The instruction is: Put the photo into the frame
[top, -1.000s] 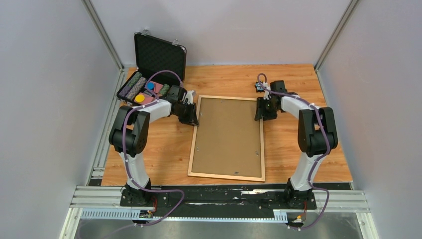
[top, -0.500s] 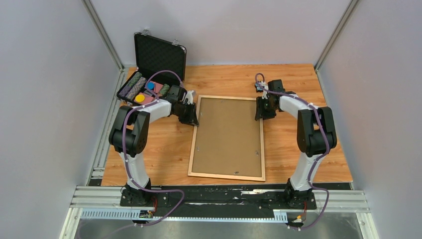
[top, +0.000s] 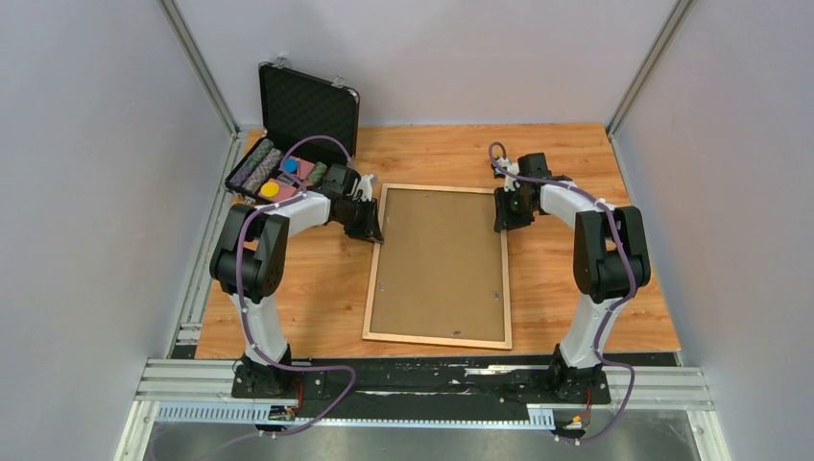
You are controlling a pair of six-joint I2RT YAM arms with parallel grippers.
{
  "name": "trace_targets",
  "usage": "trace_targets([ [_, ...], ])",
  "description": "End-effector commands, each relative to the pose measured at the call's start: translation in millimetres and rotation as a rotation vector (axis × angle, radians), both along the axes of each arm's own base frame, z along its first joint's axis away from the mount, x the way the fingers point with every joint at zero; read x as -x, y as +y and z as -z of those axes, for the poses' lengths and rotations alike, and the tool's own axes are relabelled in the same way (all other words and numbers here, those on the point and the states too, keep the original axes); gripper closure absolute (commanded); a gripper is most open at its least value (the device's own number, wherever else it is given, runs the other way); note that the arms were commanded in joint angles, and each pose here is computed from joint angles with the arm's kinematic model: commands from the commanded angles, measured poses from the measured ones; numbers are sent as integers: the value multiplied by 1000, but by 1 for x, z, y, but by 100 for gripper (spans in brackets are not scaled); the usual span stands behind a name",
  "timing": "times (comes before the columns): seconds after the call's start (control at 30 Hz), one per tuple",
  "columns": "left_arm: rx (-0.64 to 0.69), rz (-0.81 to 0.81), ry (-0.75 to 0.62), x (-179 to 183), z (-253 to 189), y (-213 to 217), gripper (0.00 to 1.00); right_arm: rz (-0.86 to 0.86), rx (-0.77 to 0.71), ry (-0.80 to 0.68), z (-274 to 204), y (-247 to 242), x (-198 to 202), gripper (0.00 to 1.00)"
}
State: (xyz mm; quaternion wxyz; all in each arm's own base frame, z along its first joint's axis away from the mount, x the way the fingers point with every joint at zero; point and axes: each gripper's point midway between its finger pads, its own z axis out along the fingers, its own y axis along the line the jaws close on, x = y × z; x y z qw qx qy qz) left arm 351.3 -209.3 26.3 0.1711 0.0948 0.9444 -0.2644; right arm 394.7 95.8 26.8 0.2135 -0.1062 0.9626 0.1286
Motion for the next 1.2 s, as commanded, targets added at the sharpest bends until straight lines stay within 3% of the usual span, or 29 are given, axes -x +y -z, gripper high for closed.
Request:
trace_targets([
  [0.0,14,42,61,23,0,-4,100,-132,-21,-101,-12,17,-18,78],
  [0.73,19,55,70,24,2,-5,100,-268,-48,-160,-19,19,-36,93],
  [0.8,18,55,69,24,2,-5,100,-255,-64,-168,-23,17,-40,86],
  [0.87,19,55,68,23,2,-5,100,-233,-87,-168,-26,16,-41,69],
  [0.93,20,55,68,24,1,-5,100,-215,-108,-167,-29,15,-42,59],
  [1.03,21,55,68,24,1,-6,100,-206,-126,-166,-32,17,-41,52],
  [1.17,22,55,65,23,0,-5,100,-211,-128,-166,-34,17,-39,50],
])
